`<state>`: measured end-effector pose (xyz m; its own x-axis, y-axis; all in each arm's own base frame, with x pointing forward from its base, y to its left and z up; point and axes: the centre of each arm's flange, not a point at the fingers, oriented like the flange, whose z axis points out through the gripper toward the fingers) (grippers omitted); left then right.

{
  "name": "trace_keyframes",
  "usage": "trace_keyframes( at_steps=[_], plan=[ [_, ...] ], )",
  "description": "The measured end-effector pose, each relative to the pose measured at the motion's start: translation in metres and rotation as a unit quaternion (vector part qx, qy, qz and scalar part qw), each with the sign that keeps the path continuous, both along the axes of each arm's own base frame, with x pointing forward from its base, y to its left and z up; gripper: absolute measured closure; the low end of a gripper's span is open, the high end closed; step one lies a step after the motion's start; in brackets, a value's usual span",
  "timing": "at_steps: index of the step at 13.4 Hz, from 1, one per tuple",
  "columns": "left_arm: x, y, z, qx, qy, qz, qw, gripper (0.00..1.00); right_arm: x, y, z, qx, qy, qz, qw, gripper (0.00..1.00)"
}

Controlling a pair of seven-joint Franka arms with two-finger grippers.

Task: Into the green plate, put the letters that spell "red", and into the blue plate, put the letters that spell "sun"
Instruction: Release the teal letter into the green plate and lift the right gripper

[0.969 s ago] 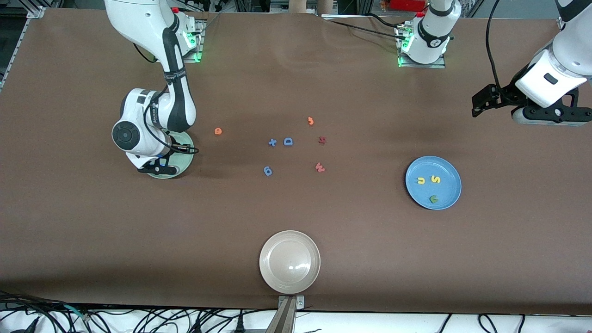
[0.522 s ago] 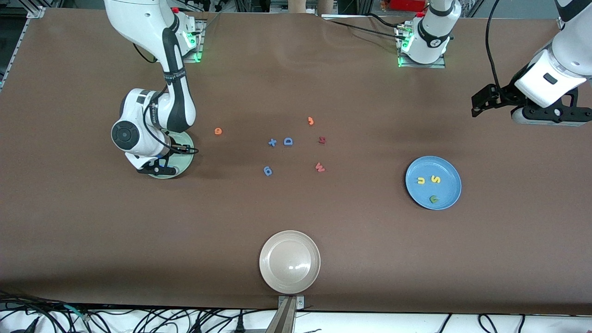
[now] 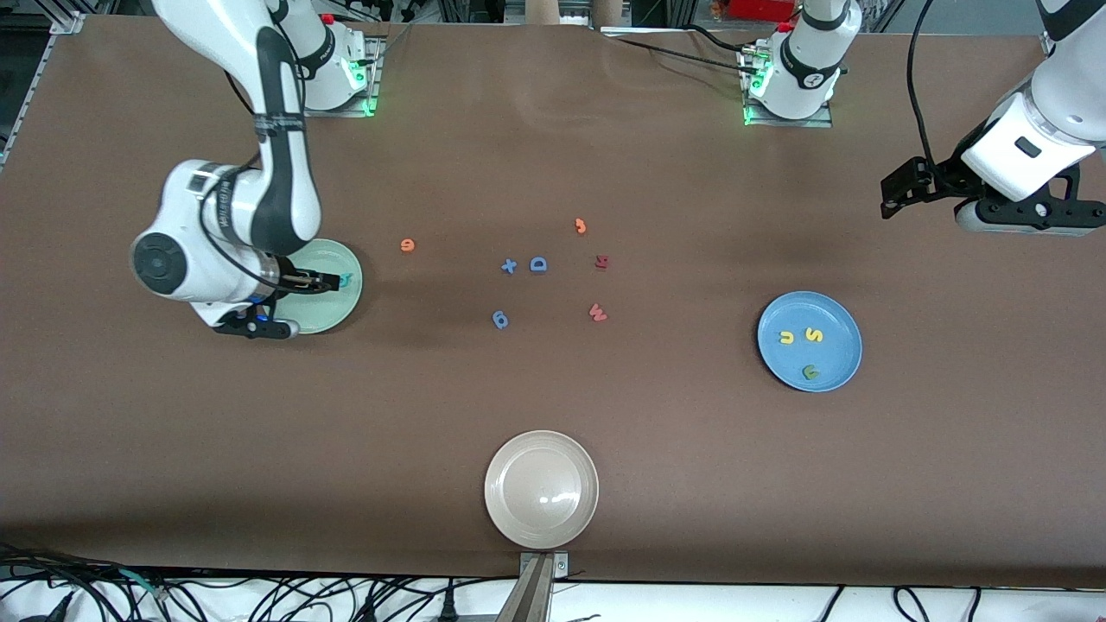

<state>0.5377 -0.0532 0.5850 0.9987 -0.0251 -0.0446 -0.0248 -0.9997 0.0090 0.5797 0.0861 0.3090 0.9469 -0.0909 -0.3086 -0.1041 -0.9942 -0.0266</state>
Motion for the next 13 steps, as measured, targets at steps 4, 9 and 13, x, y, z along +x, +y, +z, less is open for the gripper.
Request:
trace_keyframes(
  at_steps=[4, 9, 13],
  plan=[
    [0.0, 0.0, 0.0, 0.0, 0.0, 0.0, 1.0, 0.0, 0.0, 0.027, 0.025, 0.0, 0.011, -0.024, 1.0, 0.02],
    [0.0, 0.0, 0.0, 0.0, 0.0, 0.0, 1.0, 0.0, -0.021, 0.126, 0.031, -0.039, 0.002, -0.062, 0.997, 0.02],
    [0.0, 0.0, 0.0, 0.0, 0.0, 0.0, 1.0, 0.0, -0.029, 0.155, 0.024, -0.053, -0.011, -0.061, 0.997, 0.01]
  ],
)
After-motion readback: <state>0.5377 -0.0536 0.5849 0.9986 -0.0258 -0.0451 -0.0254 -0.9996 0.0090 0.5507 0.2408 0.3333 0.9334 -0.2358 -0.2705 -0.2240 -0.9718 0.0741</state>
